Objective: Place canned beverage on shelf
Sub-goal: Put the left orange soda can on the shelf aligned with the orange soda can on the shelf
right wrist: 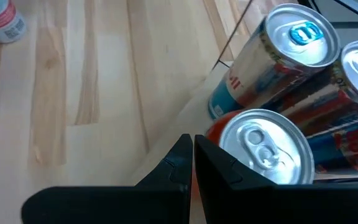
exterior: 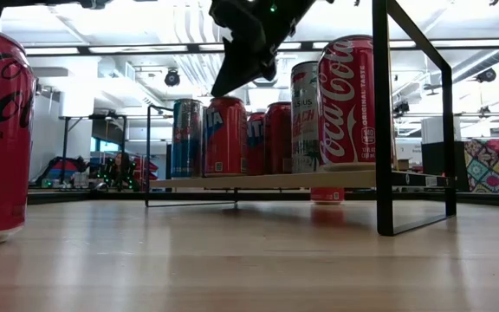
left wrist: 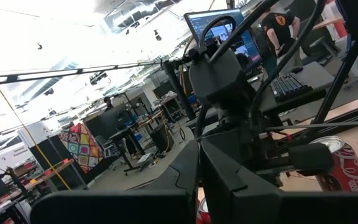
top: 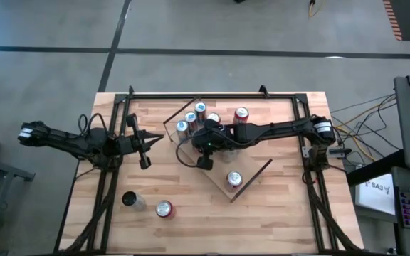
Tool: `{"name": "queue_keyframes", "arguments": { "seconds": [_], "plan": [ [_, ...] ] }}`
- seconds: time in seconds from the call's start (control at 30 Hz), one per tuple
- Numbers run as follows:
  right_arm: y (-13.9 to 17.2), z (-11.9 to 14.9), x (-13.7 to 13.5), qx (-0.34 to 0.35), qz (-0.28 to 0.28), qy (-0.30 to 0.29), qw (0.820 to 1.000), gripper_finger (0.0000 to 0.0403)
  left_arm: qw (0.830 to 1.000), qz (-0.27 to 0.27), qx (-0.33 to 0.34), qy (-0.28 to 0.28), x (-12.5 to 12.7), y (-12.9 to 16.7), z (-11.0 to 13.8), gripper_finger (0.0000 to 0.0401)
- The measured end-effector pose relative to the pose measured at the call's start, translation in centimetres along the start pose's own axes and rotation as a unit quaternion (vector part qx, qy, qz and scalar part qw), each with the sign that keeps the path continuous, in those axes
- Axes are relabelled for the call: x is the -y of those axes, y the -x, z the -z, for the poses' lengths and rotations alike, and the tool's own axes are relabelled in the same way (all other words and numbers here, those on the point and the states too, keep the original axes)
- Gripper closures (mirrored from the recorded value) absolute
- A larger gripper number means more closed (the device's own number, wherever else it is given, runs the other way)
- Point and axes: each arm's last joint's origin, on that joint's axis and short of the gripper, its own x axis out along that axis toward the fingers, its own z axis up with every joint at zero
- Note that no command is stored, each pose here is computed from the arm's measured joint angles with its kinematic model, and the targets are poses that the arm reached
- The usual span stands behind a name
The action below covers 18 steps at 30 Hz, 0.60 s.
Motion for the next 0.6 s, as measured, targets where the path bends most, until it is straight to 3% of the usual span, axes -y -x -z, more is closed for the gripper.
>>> {"name": "queue_keyframes", "arguments": {
  "seconds": [0.33,0.6],
  "plan": [
    [-0.06,-0.02,0.68,0.002,0.052,-0.003,0.999,0.0394,1.000,0.000,0.000,0.000,0.00,0.00,0.00,0.0401],
    [0.46,-0.38,0.48,-0.001,0.044,-0.008,0.999,0.0394,1.000,0.000,0.000,0.000,0.00,0.00,0.00,0.0401]
  ]
}}
